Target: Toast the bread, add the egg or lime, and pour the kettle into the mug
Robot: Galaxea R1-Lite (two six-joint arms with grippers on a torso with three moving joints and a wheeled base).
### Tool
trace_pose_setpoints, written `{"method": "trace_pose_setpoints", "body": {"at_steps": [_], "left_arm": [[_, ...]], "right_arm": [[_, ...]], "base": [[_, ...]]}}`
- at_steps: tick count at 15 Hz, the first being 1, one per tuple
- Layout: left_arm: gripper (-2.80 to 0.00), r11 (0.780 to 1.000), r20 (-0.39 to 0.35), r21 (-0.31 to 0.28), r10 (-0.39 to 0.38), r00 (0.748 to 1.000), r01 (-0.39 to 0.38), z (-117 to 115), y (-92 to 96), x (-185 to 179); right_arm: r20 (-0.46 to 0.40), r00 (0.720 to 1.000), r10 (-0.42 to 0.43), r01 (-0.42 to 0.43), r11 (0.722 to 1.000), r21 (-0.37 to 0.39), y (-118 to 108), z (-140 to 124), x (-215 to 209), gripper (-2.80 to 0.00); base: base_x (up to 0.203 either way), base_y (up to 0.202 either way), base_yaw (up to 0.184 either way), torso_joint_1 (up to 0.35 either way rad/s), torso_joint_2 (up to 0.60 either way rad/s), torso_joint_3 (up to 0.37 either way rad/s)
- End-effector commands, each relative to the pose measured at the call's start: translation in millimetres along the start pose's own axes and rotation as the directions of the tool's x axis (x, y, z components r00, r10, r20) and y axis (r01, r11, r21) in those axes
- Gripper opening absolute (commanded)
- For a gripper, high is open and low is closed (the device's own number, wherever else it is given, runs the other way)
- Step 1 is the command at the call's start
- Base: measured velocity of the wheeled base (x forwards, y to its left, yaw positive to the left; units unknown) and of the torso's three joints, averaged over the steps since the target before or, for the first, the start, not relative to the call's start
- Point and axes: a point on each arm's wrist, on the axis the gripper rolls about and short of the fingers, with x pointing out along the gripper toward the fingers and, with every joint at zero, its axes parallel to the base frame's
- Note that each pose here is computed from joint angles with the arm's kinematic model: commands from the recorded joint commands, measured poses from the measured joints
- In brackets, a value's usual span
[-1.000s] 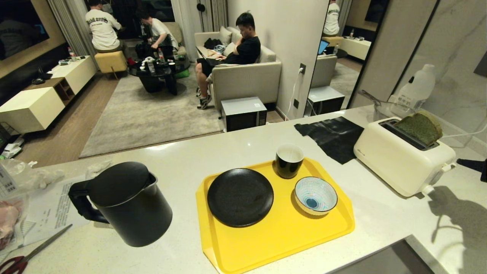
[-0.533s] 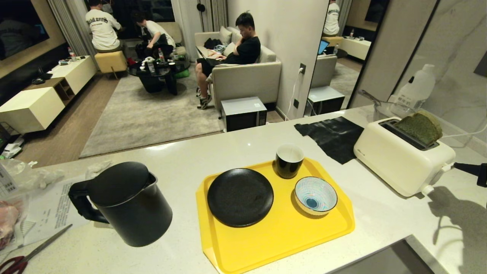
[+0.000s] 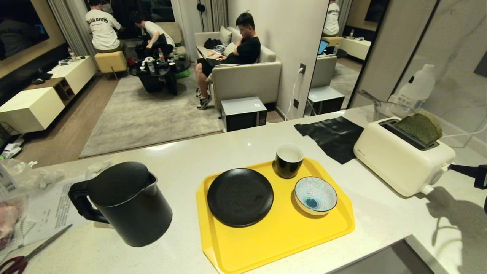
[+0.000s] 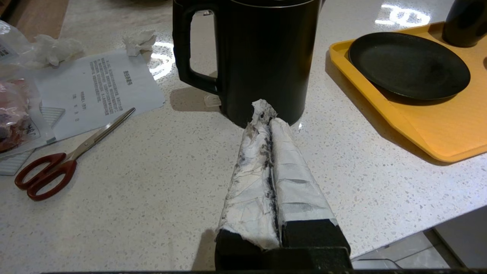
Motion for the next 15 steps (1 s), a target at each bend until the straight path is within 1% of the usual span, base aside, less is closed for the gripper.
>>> {"method": "trace_pose_setpoints", "body": {"at_steps": [1,5,8,15], "left_arm": [[-2.8,1.0,0.003,0.0,0.001,1.0,-0.001,0,0.0,0],[-2.8,1.0,0.003,0.001,0.001,1.0,-0.001,0,0.0,0],[-2.8,1.0,0.003,0.001,0.001,1.0,-0.001,0,0.0,0],[-2.8,1.0,0.003,0.001,0.001,1.0,-0.001,0,0.0,0]], "right_arm": [[0.003,1.0,0.014,-0.014,1.0,-0.008,2,2,3,-2.8],[0.005,1.0,0.021,-0.021,1.0,-0.016,-1,3,9,-2.8],[0.011,1.0,0.018,-0.018,1.0,-0.024,-10,6,17,-2.8],[-0.007,1.0,0.014,-0.014,1.0,-0.006,-14,-2,21,-2.8]], "base": [[0.0,0.0,0.0,0.0,0.0,0.0],[0.0,0.0,0.0,0.0,0.0,0.0],[0.0,0.0,0.0,0.0,0.0,0.0],[0.0,0.0,0.0,0.0,0.0,0.0]]}}
